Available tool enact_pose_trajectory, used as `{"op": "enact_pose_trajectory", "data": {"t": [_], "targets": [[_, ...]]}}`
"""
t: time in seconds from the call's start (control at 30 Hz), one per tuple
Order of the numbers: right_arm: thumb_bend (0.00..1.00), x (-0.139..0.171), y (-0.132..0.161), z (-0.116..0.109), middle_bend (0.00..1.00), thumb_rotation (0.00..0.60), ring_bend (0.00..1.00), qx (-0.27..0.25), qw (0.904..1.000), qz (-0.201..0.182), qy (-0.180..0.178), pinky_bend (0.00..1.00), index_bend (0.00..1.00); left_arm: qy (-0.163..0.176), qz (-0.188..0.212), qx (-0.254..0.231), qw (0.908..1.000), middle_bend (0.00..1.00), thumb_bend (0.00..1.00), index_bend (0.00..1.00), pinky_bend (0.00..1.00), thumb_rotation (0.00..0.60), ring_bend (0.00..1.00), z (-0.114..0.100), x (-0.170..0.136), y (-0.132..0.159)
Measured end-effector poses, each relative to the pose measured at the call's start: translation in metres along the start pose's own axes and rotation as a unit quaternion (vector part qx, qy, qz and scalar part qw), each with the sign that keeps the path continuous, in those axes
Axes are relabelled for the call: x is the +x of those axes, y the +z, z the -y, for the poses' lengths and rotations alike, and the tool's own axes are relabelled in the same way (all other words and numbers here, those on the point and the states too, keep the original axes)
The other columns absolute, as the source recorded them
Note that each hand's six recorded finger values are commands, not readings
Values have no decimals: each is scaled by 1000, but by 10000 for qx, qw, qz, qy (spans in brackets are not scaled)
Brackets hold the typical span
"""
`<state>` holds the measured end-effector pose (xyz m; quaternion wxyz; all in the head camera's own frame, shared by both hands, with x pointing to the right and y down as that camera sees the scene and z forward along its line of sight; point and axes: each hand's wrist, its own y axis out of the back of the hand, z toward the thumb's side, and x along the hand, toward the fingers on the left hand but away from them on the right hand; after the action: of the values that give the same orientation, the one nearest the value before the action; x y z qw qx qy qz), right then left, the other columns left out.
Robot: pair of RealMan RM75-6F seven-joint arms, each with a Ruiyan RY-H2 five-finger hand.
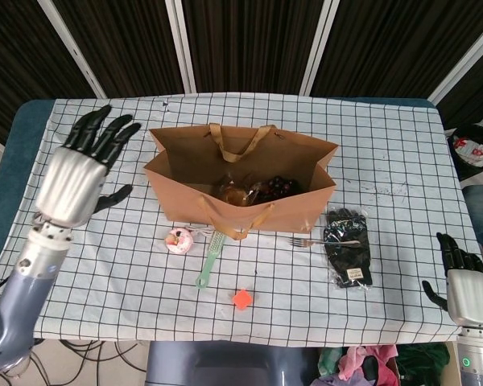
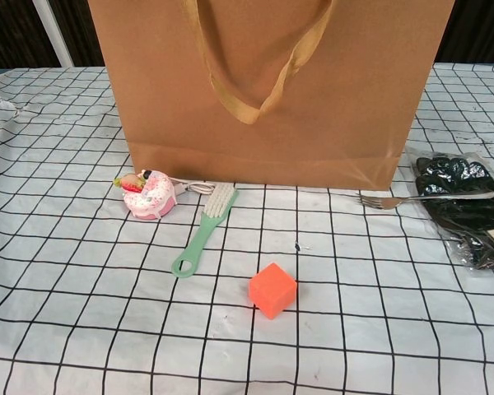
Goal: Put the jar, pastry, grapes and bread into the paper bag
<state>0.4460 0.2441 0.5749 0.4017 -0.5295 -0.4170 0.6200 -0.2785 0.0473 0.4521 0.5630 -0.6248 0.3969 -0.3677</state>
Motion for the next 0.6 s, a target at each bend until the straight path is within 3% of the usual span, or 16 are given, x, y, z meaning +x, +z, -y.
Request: {"op": "enact_pose_trajectory", "data": {"t": [0.27,0.47,0.6], "targets": [[192,0,8,-1,101,600,234,47,10000,-69,-46,236,31,-1029,-544,-342,9926,136,4,120,147,600,39,46,-108,-64],[192,0,8,5,101,600,234,79,9999,-65,56,236,31,-1948,-703,-886,9743,147,8,120,147,600,41,89,-162,-82],[192,0,9,6,101,600,234,79,9999,-98,80,236,31,-2427,-618,-955,9634,152,43,120,148,600,42,121,-172,-77]]}}
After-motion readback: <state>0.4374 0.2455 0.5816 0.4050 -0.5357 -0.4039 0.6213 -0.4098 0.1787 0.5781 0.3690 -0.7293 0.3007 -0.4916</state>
